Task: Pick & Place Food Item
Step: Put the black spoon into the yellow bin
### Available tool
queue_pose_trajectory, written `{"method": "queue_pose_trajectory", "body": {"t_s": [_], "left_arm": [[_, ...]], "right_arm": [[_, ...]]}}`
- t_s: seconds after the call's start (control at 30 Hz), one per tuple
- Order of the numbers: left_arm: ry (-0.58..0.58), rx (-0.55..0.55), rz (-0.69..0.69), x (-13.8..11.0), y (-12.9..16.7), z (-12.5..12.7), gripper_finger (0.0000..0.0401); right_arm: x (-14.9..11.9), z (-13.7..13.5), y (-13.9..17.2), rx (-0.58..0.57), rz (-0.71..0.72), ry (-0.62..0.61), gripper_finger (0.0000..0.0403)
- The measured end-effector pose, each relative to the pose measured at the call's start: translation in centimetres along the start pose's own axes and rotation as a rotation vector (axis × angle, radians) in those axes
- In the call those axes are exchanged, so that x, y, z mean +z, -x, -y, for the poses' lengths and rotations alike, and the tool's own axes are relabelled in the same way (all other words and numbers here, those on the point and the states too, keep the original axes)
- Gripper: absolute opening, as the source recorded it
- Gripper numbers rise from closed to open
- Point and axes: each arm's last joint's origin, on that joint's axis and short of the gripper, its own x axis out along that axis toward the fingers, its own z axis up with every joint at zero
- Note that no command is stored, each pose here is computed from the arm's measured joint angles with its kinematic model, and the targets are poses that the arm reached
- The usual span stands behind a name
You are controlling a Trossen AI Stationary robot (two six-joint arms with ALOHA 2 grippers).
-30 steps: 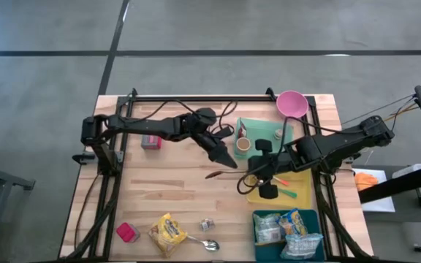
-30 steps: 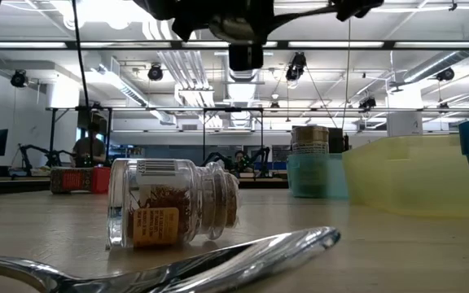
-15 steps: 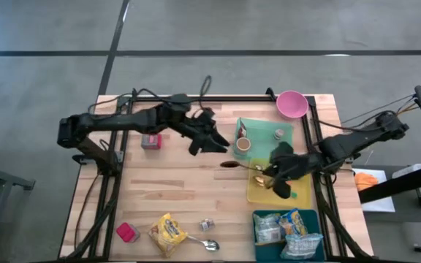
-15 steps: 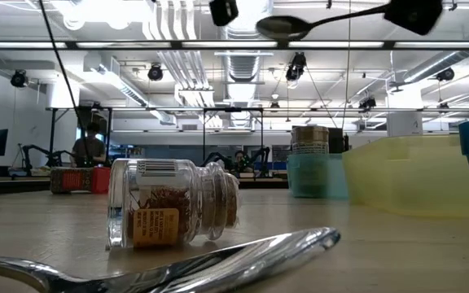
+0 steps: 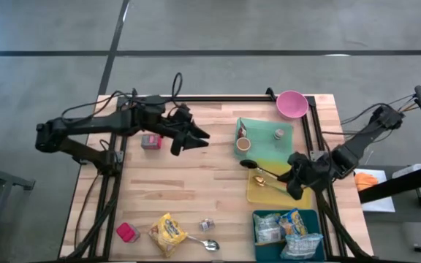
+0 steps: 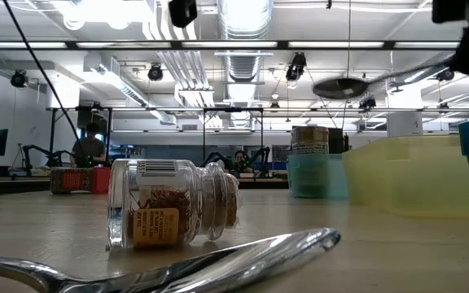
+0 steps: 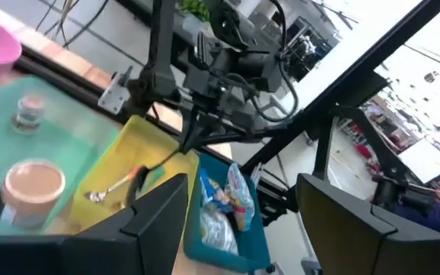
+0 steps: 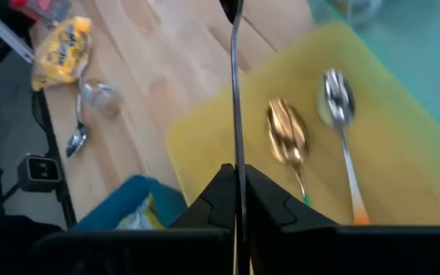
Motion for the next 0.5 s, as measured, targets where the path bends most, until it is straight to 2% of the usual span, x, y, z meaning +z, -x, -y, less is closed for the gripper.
{"method": "queue_pose_trajectory", "body": {"t_s": [0.3,0.5], "left_arm": [[0.048,0.036,0.005,-1.3,0.9,-0.5,0.025],[0.043,0.03,0.015,-1.3,1.1,-0.4,0.025]], "right_arm": [[-4.0,1.8,-1.0,-0.021,-0.085,-0.111,0.0008],[-5.7,2.7,-0.9,-0.046,-0.063,-0.165,0.0008]]}}
